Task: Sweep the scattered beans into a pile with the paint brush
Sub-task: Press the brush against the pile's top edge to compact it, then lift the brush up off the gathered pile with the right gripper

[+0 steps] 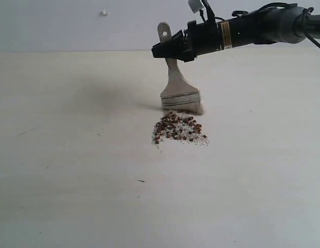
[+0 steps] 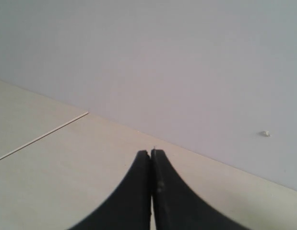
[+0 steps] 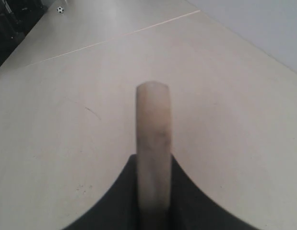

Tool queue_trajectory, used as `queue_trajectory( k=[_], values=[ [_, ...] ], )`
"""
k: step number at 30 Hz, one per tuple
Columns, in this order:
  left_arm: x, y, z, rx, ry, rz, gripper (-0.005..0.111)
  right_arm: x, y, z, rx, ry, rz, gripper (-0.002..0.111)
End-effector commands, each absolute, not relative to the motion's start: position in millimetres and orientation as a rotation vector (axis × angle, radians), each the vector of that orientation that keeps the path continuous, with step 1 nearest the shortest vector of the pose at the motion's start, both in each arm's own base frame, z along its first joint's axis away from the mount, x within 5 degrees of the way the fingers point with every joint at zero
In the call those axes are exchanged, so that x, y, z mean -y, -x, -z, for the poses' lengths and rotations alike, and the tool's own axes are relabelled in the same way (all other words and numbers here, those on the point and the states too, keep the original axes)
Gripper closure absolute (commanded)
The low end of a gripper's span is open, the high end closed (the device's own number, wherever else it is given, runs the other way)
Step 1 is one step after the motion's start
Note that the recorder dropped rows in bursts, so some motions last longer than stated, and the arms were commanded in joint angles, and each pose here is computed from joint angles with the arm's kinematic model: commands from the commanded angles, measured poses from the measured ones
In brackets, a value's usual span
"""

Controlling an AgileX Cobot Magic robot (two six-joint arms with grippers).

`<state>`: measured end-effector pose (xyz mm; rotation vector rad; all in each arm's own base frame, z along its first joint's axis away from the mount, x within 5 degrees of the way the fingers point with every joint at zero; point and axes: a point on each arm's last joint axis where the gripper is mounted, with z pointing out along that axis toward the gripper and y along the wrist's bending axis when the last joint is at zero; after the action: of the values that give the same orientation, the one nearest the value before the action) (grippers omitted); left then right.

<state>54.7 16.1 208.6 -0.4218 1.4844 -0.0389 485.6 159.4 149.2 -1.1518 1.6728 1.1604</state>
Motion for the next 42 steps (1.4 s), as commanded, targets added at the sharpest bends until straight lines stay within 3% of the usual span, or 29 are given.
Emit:
queue_trajectory(
  k=[1, 18, 32, 42],
  values=[
    [-16, -54, -208, -1.481, 0.421, 0.036, 0.107, -164, -483, -156, -1.7, 1.154, -1.173, 0.108],
    [-16, -54, -208, -1.481, 0.421, 0.036, 0.107, -164, -482, -171, -1.767, 1.071, -1.23, 0.108],
    [-16, -54, -208, -1.481, 0.421, 0.036, 0.107, -140, -480, -230, -1.692, 1.054, -1.139, 0.108],
    [-16, -54, -208, -1.481, 0.421, 0.036, 0.107, -110, -473, -213, -1.84, 0.899, -1.205, 0.108]
  ],
)
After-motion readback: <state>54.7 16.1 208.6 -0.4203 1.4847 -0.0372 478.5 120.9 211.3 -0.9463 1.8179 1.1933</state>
